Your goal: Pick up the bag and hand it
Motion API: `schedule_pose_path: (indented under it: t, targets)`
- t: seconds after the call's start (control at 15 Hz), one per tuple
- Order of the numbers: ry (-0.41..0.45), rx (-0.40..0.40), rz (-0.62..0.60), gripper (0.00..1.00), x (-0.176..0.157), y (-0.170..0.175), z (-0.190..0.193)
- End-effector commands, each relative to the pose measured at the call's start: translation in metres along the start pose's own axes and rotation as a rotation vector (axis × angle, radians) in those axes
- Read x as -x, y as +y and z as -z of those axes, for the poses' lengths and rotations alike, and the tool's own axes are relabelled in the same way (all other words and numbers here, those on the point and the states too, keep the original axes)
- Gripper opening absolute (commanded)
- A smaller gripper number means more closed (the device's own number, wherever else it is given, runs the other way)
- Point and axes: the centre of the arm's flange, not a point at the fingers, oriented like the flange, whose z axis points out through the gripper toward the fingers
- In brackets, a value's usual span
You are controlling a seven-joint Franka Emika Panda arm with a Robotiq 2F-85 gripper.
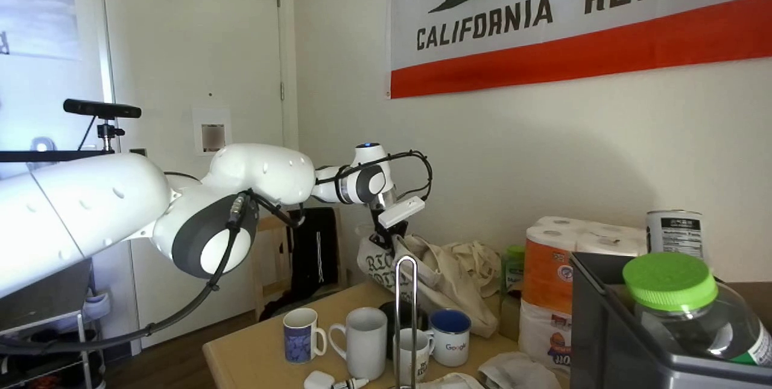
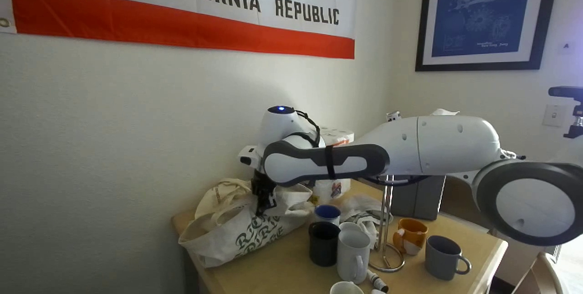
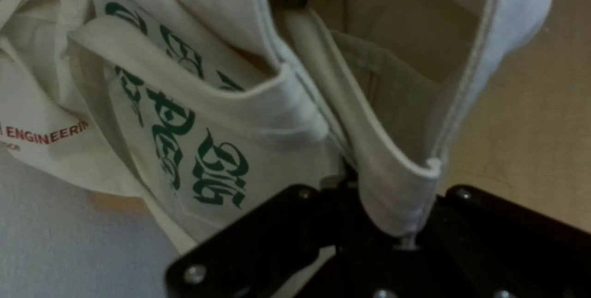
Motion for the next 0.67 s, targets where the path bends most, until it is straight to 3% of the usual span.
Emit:
schedule_pose_path:
  t: [0.0,0.6]
  targets:
    - [0.076,0.006,0.040,0.02,-0.017,0.041,0.031]
    - [0.128,0.058,0.099,0.02,-0.025,0.065,0.080]
